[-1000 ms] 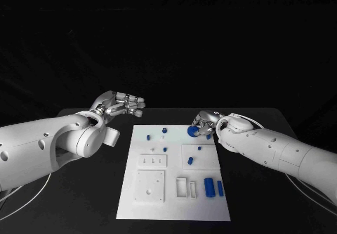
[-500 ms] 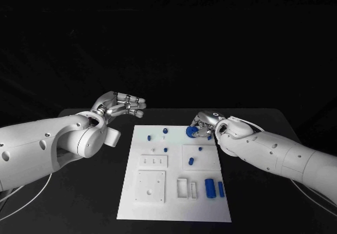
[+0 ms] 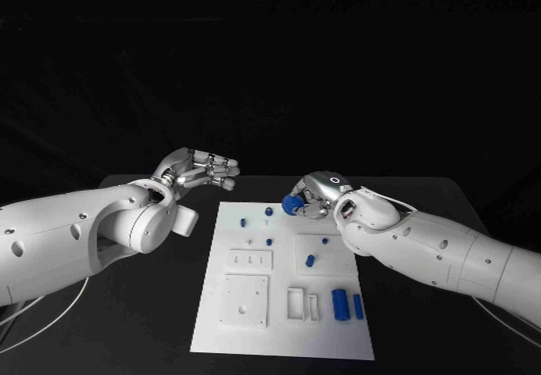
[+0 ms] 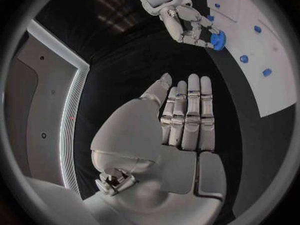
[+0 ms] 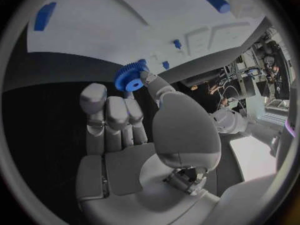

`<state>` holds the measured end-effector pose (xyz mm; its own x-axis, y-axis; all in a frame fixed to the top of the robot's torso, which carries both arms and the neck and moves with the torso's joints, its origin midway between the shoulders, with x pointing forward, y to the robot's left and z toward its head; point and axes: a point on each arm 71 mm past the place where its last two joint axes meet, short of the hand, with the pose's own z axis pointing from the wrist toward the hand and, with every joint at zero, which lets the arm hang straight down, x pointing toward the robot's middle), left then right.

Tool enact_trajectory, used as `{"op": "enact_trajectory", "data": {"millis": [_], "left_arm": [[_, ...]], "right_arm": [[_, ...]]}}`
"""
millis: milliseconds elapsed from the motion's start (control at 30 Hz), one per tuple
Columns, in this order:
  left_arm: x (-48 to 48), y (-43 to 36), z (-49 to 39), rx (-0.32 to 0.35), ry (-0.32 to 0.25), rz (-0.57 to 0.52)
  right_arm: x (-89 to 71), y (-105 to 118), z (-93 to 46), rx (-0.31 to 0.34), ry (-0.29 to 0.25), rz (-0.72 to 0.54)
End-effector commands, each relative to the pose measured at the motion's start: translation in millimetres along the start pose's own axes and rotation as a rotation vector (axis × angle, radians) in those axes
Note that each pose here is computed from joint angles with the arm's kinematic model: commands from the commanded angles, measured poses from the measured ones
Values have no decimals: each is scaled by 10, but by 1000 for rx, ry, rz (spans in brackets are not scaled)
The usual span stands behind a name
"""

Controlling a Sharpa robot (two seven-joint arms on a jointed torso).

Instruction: Assemble the parts on the task board

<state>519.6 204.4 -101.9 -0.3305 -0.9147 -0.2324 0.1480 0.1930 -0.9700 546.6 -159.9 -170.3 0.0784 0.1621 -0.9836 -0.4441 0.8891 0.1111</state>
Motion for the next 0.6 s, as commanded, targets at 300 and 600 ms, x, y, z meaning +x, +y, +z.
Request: {"op": "enact_trajectory", "data": {"millis": [300, 600], "left_arm": [[42, -22, 19, 10, 16, 1], [60, -25, 33, 11, 20, 1]], "right_arm": [[138, 433, 115, -51, -4, -53], [319, 540, 168, -53, 37, -80]]}}
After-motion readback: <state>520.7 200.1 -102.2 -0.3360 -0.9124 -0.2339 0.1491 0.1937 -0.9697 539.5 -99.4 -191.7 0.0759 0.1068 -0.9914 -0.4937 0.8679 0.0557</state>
